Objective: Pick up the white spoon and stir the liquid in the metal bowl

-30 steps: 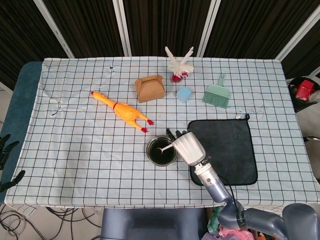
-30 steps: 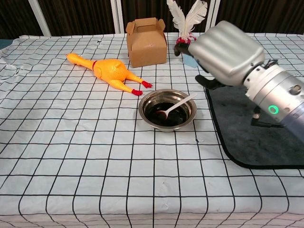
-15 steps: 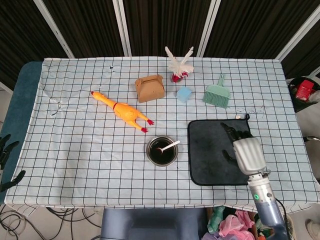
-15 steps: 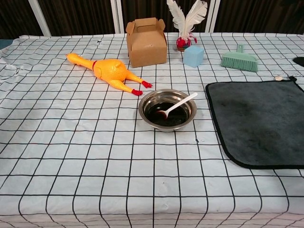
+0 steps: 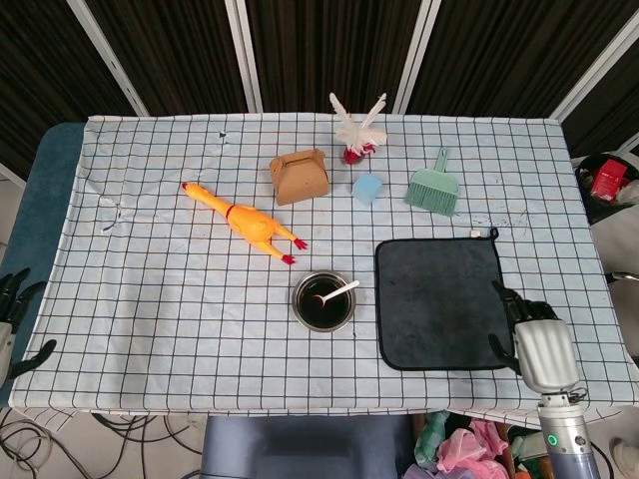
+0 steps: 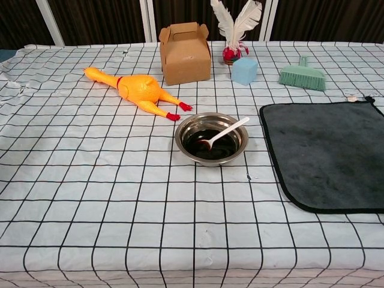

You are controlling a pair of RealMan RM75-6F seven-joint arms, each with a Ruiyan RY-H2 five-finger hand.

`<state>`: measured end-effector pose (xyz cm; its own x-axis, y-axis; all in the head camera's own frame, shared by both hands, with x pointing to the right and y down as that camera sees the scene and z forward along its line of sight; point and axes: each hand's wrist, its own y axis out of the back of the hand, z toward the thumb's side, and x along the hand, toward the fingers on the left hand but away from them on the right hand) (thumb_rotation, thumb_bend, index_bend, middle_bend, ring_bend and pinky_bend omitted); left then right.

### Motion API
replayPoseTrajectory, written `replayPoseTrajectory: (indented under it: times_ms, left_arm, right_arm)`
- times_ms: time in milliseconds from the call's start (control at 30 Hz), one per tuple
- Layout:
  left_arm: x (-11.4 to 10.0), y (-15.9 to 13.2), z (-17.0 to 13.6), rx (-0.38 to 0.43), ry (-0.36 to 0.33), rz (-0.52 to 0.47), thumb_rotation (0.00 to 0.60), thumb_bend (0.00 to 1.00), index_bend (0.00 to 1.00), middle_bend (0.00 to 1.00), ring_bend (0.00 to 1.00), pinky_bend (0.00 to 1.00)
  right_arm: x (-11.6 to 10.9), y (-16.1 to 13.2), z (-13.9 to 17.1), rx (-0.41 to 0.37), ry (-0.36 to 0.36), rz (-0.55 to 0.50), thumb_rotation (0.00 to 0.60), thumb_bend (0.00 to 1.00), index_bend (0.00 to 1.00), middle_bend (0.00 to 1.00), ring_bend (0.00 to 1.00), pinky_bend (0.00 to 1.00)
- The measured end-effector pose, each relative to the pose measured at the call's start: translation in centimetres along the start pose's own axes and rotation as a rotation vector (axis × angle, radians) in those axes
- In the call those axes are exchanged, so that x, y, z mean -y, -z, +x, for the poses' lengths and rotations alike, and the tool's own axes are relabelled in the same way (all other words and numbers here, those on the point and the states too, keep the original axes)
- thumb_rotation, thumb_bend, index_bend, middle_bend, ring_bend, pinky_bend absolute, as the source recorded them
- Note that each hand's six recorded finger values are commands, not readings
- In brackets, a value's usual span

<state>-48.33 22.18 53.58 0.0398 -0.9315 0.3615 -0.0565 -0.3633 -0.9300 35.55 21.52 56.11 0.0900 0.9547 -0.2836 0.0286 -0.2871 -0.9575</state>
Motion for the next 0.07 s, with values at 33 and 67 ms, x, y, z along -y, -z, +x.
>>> replayPoseTrajectory:
  times_ms: [33, 67]
  left_arm:
    - [0.0, -0.03, -0.03, 0.001, 0.0, 0.0, 0.6, 0.21, 0.15, 0.03, 0.0, 0.0]
    - [0.0, -0.05, -0.05, 0.002, 0.0, 0.001, 0.6, 0.21, 0.15, 0.03, 0.0, 0.0]
  right_arm:
    - [0.07, 0.09, -0.01, -0.001, -0.001, 0.007, 0.6, 0.24, 0.12, 0.24, 0.37, 0.35]
    - [0.2, 0.18, -0.03, -0.002, -0.007, 0.013, 0.6, 0.24, 0.12, 0.24, 0.37, 0.35]
